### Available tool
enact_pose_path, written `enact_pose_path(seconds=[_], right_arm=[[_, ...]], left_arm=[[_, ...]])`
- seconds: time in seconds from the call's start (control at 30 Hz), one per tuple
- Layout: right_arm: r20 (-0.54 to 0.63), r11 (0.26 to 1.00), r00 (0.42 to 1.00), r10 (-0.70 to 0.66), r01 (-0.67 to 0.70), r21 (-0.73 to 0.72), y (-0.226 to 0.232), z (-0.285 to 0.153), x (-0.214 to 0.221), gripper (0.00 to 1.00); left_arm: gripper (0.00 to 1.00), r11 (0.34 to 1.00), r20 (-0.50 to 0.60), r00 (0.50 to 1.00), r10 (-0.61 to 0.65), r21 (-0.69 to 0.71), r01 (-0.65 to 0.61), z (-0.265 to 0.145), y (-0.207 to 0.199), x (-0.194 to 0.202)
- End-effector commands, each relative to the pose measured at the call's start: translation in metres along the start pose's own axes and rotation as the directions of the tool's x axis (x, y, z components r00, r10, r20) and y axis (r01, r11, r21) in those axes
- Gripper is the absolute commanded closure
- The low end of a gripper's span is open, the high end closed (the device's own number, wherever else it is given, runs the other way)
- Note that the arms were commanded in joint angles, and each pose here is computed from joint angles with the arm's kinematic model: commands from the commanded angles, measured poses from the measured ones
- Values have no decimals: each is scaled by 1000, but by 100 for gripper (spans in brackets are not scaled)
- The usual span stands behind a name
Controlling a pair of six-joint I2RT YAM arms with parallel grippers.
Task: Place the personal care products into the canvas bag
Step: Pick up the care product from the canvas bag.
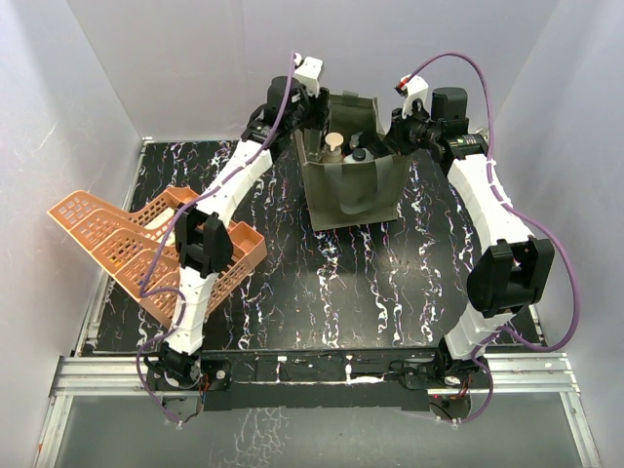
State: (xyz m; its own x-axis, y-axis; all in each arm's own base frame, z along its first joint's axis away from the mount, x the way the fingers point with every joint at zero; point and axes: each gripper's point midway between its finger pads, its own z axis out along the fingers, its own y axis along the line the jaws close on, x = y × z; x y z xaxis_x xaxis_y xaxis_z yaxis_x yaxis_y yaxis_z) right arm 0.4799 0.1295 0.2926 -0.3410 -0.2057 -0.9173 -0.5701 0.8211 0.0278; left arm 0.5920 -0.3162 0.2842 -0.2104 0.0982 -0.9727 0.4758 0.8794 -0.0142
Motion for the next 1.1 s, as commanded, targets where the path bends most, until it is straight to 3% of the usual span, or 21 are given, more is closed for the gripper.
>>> enact_pose_path(seconds=[0.0, 0.53, 0.77, 1.07], right_arm=[[65, 999, 998, -18, 20, -30, 10, -8, -20, 92], [88, 999, 996, -31, 33, -26, 9, -8, -31, 91], [177, 998, 983, -39, 45, -31, 9, -12, -69, 69], [328, 990, 937, -121, 140, -36, 25, -21, -131, 46]], left_arm=[[100, 998, 475, 880, 25, 45, -52, -102, -6, -197], [100, 993, 582, 810, 74, 31, -113, -120, -9, -230], [100, 992, 656, 752, 66, 37, -120, -144, -14, -262], [100, 995, 689, 725, 14, 63, -79, -162, -19, -279]])
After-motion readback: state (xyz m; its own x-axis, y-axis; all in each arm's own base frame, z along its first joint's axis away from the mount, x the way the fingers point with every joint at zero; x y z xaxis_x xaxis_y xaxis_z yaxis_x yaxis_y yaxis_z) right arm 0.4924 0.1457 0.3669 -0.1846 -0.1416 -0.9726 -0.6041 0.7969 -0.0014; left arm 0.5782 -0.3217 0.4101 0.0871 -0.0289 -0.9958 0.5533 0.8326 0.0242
